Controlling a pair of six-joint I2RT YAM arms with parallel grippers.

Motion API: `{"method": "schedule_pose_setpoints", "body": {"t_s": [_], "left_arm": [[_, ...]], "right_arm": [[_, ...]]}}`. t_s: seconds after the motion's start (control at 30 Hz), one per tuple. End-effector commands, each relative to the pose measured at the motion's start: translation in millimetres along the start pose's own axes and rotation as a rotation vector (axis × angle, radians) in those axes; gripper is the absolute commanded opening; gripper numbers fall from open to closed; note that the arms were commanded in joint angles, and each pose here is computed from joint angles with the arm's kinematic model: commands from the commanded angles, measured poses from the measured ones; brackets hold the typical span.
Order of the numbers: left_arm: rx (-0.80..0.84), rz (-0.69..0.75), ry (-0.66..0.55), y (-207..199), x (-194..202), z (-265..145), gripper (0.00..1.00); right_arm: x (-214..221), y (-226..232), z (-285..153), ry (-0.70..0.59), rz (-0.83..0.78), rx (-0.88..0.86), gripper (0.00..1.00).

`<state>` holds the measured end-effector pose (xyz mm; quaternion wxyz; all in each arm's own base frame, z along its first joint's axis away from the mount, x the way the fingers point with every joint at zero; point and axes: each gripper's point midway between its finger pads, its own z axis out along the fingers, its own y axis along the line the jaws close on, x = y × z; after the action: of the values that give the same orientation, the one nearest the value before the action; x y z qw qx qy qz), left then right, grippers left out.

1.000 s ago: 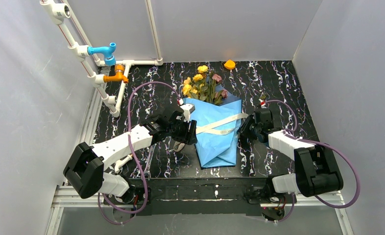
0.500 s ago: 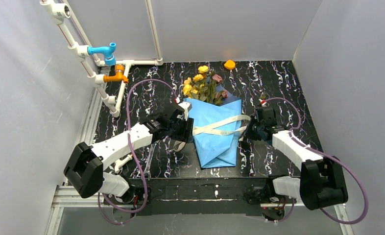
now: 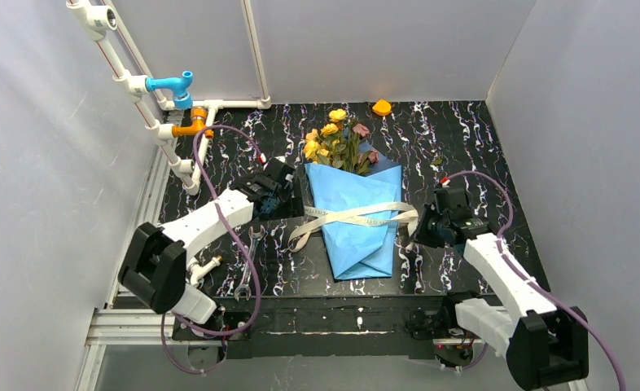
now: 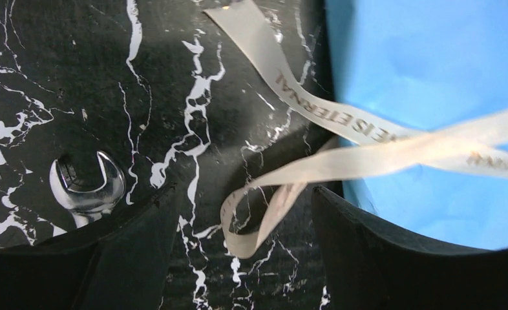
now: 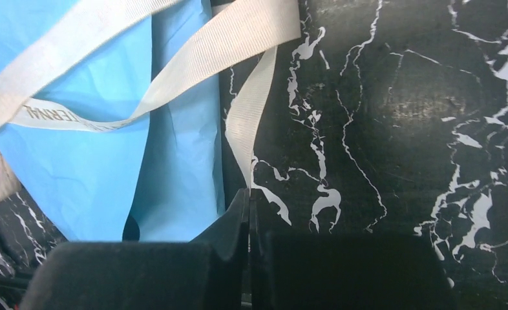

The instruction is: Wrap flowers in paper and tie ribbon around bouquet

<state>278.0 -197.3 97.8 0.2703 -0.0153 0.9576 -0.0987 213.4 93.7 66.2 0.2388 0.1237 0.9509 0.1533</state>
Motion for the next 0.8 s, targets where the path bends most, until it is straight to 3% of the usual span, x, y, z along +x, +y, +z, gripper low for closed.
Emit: {"method": "schedule_pose_setpoints", "body": {"t_s": [0.0, 0.23, 0.53, 0.77], "left_arm": [[0.014, -0.134, 0.013, -6, -15, 16, 0.71], [0.003, -0.233, 0.055, -22, -23, 45, 0.71], [-0.053, -0.381, 0.034, -22, -30, 63, 0.75], [-0.054, -0.437, 0.102, -27, -15, 89, 0.60]], "right_arm": [[-19, -1, -21, -0.109, 0.073, 0.029, 0.01], [-34, 14, -35, -0.208, 0.139, -0.051, 0.01], [-35, 18, -32, -0.194, 0.129, -0.068, 0.01], [-36, 19, -30, -0.193, 0.128, -0.068, 0.01]]}}
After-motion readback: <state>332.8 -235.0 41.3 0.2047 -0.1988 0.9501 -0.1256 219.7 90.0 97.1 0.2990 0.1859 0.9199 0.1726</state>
